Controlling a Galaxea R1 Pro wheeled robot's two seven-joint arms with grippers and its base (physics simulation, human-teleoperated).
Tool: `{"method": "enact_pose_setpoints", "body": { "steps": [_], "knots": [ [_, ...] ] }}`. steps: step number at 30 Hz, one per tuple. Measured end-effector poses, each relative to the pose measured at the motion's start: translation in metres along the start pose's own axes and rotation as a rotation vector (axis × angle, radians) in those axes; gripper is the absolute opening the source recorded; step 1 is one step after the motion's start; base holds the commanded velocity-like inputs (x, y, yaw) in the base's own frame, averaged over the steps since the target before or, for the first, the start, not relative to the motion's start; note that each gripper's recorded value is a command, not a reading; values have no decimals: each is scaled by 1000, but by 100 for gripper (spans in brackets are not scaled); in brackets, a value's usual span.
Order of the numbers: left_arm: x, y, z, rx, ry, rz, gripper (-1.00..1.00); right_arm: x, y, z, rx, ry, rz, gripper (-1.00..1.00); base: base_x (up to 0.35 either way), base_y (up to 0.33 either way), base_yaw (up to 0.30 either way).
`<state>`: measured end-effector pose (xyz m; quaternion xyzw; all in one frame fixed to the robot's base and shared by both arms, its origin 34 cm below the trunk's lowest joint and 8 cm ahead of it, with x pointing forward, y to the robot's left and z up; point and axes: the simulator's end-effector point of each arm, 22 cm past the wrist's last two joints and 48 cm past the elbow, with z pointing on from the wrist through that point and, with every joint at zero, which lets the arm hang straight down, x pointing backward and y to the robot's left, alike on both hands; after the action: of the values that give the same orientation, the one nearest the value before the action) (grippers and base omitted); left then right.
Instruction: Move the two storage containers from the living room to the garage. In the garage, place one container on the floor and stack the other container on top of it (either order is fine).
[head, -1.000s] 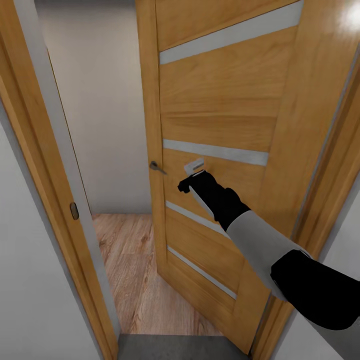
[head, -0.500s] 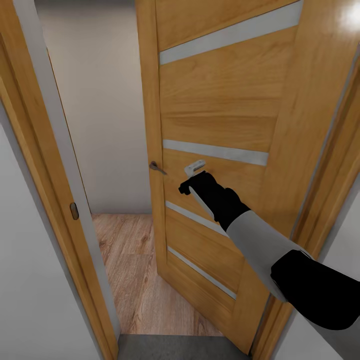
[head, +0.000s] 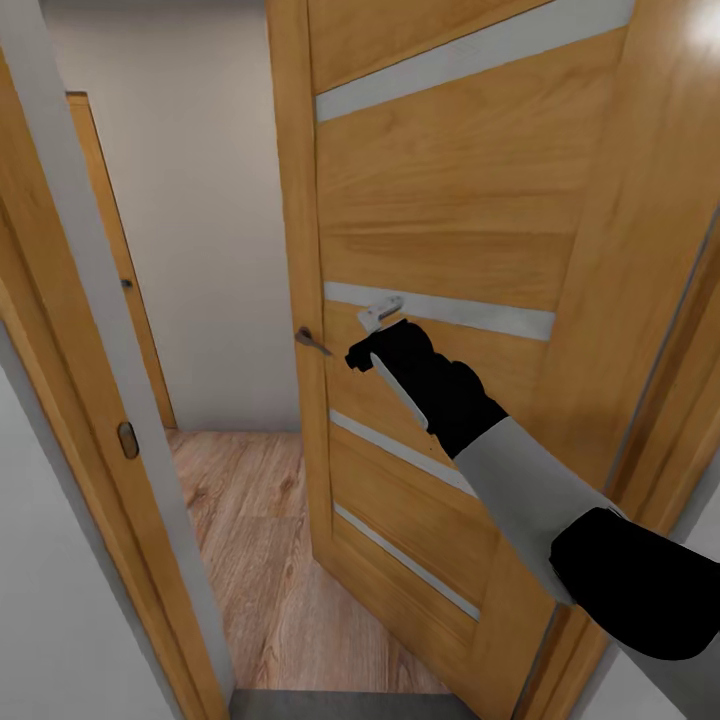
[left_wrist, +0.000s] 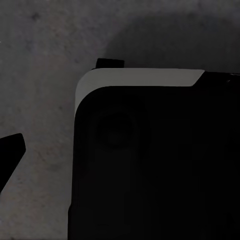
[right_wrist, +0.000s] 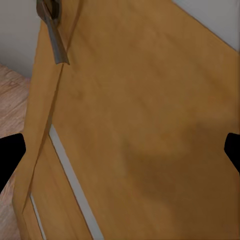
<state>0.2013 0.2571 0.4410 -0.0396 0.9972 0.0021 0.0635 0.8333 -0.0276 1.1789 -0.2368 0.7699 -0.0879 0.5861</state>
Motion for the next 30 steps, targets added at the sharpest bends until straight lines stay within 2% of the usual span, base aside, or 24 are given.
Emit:
{"method": "enact_pose_setpoints", "body": {
  "steps": [6,8,11,12,23,30],
  "knots": [
    [0,0,0,-2,0,0,100,3,-1,1,11,8,-9,100,1,0,0],
    [0,1,0,-3,0,0,100,15,-2,8,23,38,-23,100,0,0,0],
    [0,1,0,-4,0,0,100,42,-14,22,76,100,-43,100,0,0,0],
    [0,1,0,-4,0,0,100,50,-23,25,116,119,-55,100,0,0,0],
    [0,1,0,-4,0,0,100,74,-43,36,203,154,-93,100,0,0,0],
    [0,1,0,-2,0,0,100,75,-45,38,212,150,-101,100,0,0,0]
  ]
}}
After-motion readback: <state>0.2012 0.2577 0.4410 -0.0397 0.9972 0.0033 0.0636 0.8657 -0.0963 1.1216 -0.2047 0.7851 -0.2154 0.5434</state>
